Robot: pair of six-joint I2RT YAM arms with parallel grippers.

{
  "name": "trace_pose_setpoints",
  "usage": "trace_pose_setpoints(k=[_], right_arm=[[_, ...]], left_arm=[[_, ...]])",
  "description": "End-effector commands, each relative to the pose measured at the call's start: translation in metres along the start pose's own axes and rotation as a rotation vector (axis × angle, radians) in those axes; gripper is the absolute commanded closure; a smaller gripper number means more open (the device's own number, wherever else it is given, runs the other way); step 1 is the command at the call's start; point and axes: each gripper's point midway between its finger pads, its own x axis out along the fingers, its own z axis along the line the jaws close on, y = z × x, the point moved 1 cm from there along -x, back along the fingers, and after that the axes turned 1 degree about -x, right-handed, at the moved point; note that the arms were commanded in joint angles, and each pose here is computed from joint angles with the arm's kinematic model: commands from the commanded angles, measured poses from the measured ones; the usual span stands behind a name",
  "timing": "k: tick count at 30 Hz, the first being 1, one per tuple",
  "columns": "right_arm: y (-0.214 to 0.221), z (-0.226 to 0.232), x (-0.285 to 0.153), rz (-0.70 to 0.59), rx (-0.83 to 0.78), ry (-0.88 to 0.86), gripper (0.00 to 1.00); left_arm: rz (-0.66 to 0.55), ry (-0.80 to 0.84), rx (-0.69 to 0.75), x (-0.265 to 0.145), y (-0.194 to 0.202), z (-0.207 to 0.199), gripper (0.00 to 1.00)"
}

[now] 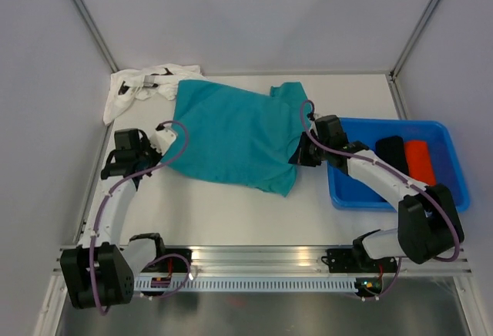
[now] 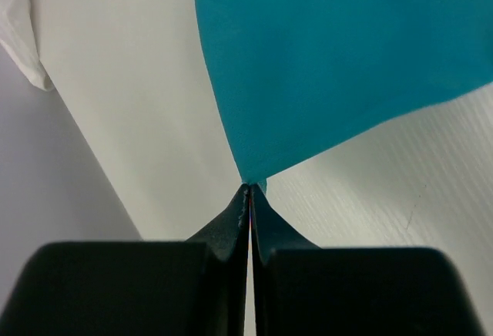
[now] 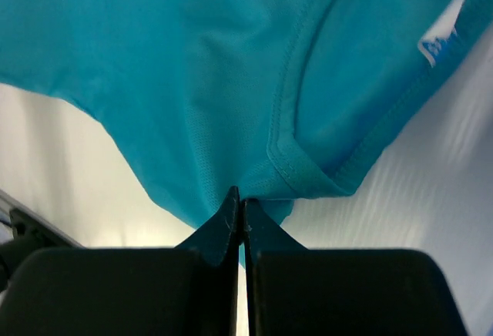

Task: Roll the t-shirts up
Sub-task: Flatten the tshirt

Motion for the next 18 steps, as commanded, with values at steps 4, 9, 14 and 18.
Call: trace_pose_setpoints(k=[4, 9, 14, 18], right_arm=[[0.011, 0.005, -0.015, -0.049, -0.025, 0.020, 1.00], [0.029, -0.010, -0.020, -0.012, -0.052, 0.086, 1.00], [0.025, -0.006, -0.015, -0.021, -0.070, 0.099, 1.00], [0.014, 0.002, 0.009, 0.005, -0.111, 0.119, 0.90]], left_arm=[[-0.005, 0.048, 0.064, -0.016, 0.030, -0.038, 0.98], [0.096, 0.066, 0.071, -0.022, 0.074, -0.067, 0.98], [0.075, 0.057, 0.074, -0.034, 0.073, -0.070, 0.98], [0.044, 0.079, 0.060, -0.033, 0.062, -0.069, 0.98]])
